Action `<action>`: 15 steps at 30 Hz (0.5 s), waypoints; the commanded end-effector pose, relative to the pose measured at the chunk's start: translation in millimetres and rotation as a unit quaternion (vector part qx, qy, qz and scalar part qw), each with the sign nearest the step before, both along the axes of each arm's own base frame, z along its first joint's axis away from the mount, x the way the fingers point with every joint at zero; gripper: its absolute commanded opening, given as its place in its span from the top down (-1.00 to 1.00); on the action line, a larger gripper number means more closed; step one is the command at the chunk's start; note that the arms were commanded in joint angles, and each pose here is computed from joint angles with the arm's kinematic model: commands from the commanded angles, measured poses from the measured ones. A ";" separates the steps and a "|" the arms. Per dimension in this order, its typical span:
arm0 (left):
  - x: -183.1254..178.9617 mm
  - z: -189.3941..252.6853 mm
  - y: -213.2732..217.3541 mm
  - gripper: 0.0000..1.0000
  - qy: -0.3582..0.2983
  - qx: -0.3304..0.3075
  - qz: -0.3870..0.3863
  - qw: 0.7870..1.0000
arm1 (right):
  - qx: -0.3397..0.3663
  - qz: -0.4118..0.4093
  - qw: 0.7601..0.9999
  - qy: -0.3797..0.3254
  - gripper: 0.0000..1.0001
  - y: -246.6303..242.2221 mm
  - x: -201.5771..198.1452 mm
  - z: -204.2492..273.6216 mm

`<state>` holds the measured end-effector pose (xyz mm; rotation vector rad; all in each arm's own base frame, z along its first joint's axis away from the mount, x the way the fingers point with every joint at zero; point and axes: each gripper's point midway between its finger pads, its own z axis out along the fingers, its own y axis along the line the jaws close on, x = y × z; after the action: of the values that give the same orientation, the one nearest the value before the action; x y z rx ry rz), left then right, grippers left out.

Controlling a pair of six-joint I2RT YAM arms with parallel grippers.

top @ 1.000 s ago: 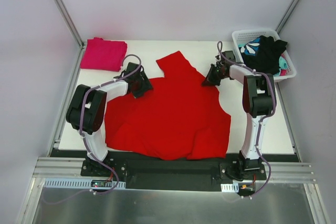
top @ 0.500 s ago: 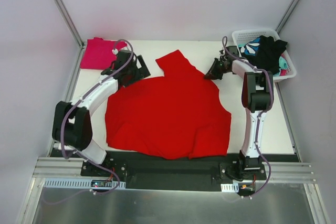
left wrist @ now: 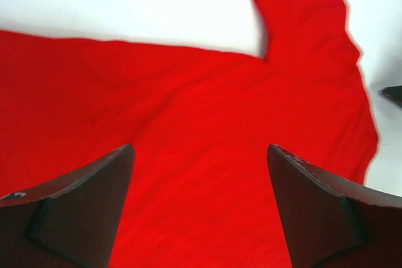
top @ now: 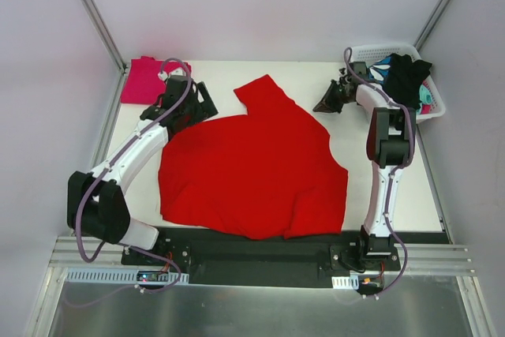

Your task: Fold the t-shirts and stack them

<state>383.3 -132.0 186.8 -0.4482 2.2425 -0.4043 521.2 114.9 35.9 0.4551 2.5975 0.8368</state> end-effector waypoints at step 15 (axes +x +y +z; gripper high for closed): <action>0.1 -98.1 35.3 -0.17 0.100 0.118 0.068 0.986 | -0.199 0.164 0.965 -0.042 0.98 56.6 -33.5 43.9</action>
<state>378.9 -100.1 97.5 -0.5370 2.3955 -0.0882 478.8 210.8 118.3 -0.1394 2.5910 0.6180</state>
